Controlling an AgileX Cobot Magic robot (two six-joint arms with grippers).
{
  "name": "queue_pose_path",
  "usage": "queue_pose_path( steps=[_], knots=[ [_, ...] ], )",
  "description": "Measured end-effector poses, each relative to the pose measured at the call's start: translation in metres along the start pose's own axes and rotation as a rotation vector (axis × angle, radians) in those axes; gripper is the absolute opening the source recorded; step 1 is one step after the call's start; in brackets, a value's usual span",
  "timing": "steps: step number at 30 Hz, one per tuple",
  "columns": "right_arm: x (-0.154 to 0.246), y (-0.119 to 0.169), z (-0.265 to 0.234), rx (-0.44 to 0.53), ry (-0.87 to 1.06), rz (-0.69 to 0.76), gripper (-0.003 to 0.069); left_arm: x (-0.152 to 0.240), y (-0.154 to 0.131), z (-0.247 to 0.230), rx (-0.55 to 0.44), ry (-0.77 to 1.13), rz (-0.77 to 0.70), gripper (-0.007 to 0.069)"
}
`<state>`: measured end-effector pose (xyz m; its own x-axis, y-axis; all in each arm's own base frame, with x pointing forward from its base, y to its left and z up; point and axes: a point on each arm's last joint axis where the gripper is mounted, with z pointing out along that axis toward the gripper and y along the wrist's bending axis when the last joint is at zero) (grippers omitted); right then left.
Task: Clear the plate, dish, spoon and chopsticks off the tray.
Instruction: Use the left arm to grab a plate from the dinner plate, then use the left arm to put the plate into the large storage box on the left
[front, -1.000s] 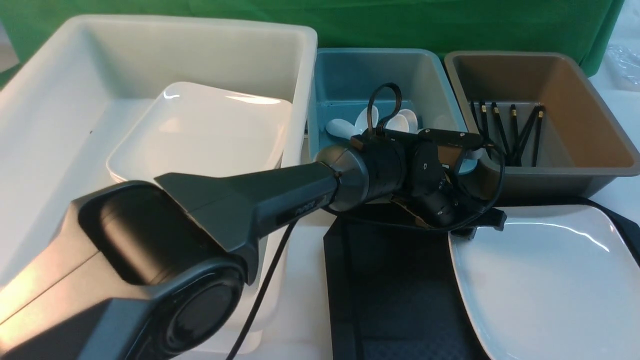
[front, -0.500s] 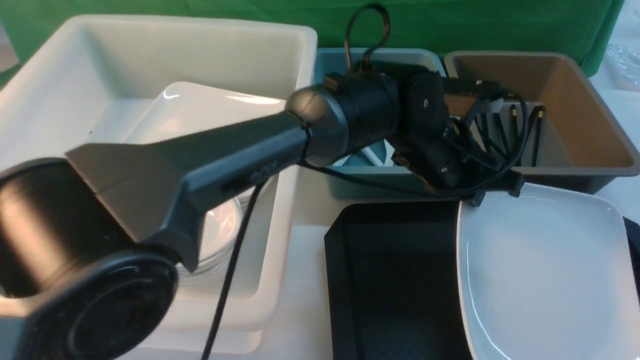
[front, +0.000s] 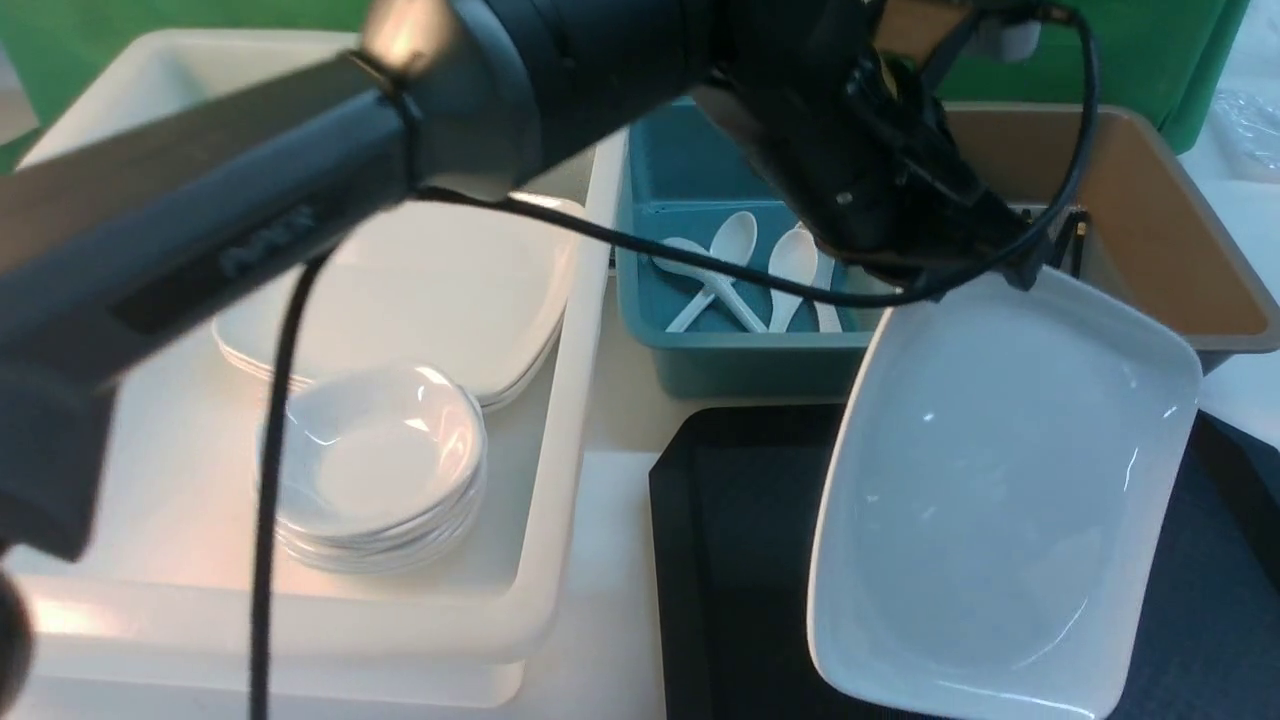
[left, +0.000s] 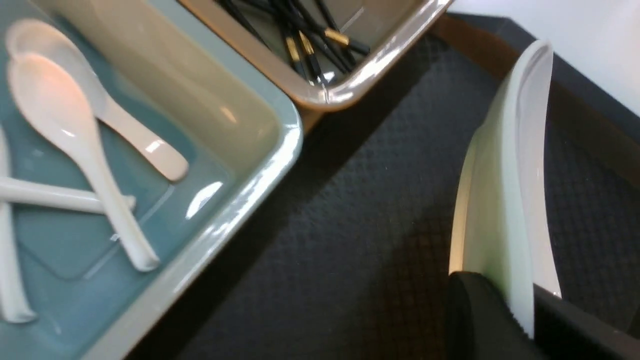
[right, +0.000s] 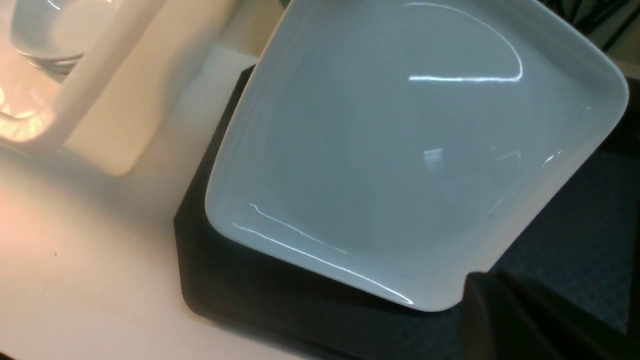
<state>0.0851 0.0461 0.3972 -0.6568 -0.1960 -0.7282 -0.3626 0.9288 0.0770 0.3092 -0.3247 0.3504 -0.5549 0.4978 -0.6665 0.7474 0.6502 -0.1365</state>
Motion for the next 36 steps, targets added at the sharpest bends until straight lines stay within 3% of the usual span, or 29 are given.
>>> queue_pose_path(
  steps=[9,14,19,26,36],
  knots=[
    [-0.015,0.004,0.004,-0.005,-0.004,0.000,0.0026,-0.004,0.000,-0.038,-0.056,-0.023,0.050,0.0029],
    [-0.032,0.008,0.003,-0.013,-0.019,0.004,0.0028,-0.009,0.011,-0.070,-0.072,-0.090,-0.011,0.0029],
    [-0.059,0.016,-0.003,-0.046,-0.056,-0.027,0.0025,-0.012,0.047,-0.114,-0.094,-0.183,-0.135,0.0029],
    [-0.111,0.041,0.010,-0.172,-0.053,-0.119,0.0022,0.000,0.115,-0.190,-0.183,-0.342,-0.316,0.0029],
    [-0.158,0.071,0.051,-0.260,-0.038,-0.212,0.0022,0.062,0.216,-0.281,-0.429,-0.417,-0.593,0.0029]
  ],
)
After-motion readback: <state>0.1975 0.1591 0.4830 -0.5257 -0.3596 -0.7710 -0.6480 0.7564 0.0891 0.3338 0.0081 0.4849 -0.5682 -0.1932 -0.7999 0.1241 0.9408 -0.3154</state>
